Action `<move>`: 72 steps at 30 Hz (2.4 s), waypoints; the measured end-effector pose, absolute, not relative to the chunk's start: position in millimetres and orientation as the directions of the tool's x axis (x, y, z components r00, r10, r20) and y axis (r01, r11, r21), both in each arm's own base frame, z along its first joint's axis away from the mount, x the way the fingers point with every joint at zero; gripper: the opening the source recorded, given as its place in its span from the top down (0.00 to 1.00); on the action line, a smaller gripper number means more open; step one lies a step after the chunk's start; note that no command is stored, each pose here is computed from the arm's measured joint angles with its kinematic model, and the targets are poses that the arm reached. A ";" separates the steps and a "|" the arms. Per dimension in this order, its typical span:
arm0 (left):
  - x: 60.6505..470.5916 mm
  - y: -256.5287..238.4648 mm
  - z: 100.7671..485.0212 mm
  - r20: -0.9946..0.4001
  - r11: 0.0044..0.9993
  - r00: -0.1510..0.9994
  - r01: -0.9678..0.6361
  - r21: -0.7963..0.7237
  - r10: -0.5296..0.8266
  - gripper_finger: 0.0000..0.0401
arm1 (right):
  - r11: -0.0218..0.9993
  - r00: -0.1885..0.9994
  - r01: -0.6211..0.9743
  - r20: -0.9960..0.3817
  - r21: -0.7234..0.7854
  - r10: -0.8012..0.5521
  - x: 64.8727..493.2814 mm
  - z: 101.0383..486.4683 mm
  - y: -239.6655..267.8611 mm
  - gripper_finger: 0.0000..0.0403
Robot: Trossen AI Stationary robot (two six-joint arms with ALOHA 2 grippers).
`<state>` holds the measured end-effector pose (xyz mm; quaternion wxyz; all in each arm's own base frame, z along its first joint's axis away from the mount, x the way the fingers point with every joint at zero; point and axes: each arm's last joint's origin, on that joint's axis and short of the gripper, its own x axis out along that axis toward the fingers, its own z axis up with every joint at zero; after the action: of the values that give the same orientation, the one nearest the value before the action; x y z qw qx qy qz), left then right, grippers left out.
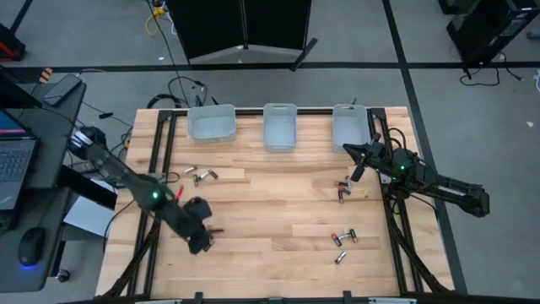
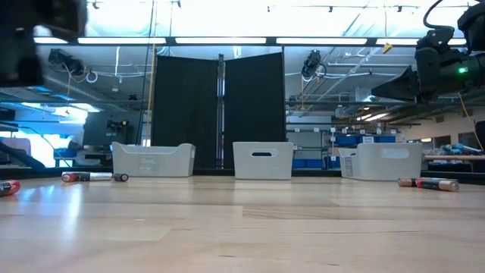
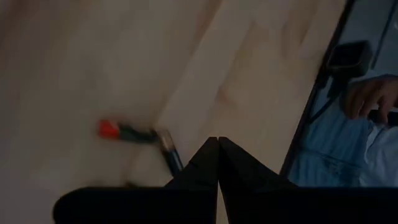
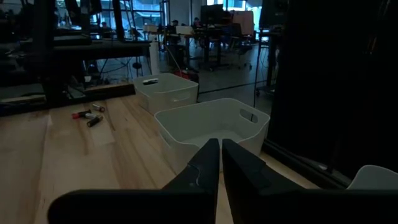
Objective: Sort batteries
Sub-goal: Put the black brown battery into the left bin
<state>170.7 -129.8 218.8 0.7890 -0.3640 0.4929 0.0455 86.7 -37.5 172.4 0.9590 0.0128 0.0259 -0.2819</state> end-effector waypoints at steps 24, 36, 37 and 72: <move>190.6 -187.7 168.3 -0.970 0.709 0.217 -0.667 -0.231 -0.112 0.71 | 0.841 0.840 0.541 -0.057 0.010 -0.540 86.7 172.3 -37.4 0.92; 191.7 -185.9 162.4 -0.969 0.706 0.244 -0.679 -0.202 -0.043 0.71 | 0.841 0.840 0.541 -0.057 0.010 -0.540 86.6 172.5 -37.5 0.92; 192.3 -186.3 161.2 -0.969 0.706 0.244 -0.679 -0.201 -0.041 0.71 | 0.841 0.840 0.541 -0.057 0.010 -0.540 86.6 172.4 -37.4 0.92; 195.8 -191.0 147.2 -0.975 0.747 0.220 -0.643 -0.168 -0.030 0.90 | 0.841 0.840 0.541 -0.057 0.010 -0.540 86.6 172.4 -37.4 0.92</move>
<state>195.8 -191.0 147.2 0.7269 -0.2861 0.5877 0.2107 86.6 -37.4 172.4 0.9591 0.0129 0.0257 -0.2817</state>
